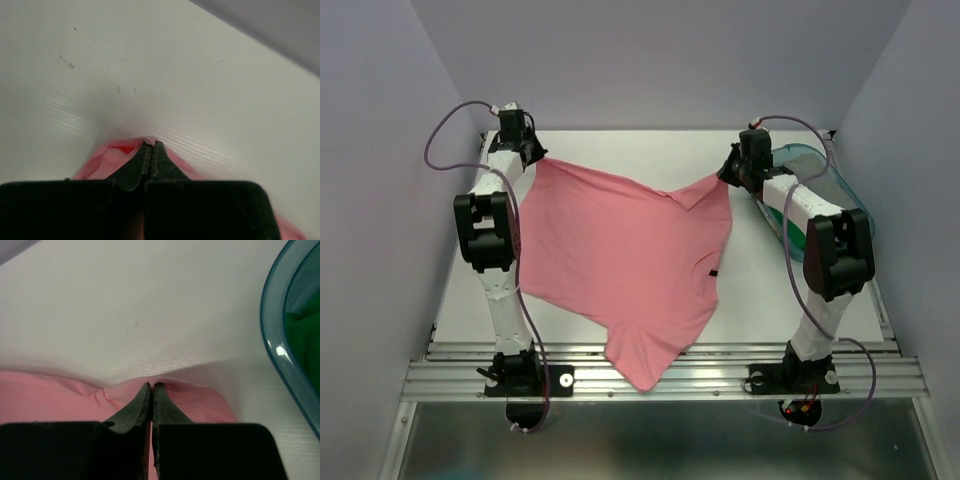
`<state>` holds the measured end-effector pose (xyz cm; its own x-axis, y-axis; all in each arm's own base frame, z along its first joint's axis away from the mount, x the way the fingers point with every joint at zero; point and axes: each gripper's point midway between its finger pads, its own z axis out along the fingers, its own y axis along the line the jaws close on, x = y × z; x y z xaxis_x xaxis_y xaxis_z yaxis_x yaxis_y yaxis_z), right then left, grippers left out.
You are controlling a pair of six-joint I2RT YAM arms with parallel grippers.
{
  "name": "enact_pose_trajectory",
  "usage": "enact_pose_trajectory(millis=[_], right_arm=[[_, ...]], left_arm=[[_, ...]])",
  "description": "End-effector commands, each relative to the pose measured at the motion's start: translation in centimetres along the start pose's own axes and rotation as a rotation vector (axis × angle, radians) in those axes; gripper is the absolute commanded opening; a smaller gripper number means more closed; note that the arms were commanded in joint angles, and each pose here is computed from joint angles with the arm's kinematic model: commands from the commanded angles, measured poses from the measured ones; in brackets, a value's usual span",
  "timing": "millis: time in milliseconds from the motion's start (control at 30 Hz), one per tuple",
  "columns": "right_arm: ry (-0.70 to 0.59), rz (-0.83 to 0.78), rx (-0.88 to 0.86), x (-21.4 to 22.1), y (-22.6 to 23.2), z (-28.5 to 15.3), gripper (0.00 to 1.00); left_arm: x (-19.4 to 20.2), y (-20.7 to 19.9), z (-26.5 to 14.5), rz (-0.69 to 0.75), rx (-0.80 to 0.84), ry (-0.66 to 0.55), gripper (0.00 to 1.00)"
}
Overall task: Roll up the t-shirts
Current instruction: Flatten out the T-shirt at the center of the board, then fold the T-shirt at the center of the board.
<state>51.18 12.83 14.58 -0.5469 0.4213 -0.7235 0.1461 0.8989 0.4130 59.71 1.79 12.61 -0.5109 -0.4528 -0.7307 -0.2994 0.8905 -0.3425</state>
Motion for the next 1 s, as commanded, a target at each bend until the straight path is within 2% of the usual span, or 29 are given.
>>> enact_pose_trajectory(millis=[0, 267, 500, 633, 967], right_arm=[[-0.138, 0.0, -0.073, -5.5, 2.2, 1.1, 0.01], [-0.104, 0.029, -0.087, -5.5, 1.7, 3.4, 0.01], [-0.016, 0.094, -0.169, -2.8, 2.6, 1.0, 0.01], [0.053, 0.14, -0.195, 0.8, 3.4, -1.0, 0.01], [0.11, 0.162, -0.228, 3.9, 5.1, -4.5, 0.01]], left_arm=[[-6.9, -2.5, -0.3, 0.028, 0.074, -0.153, 0.0], [-7.5, -0.7, 3.0, 0.022, 0.06, -0.155, 0.0], [-7.5, 0.3, 3.7, 0.043, 0.046, -0.155, 0.0], [-7.0, 0.2, 3.5, 0.055, 0.059, -0.14, 0.0], [-6.6, 0.9, 2.7, 0.091, 0.025, -0.123, 0.0]])
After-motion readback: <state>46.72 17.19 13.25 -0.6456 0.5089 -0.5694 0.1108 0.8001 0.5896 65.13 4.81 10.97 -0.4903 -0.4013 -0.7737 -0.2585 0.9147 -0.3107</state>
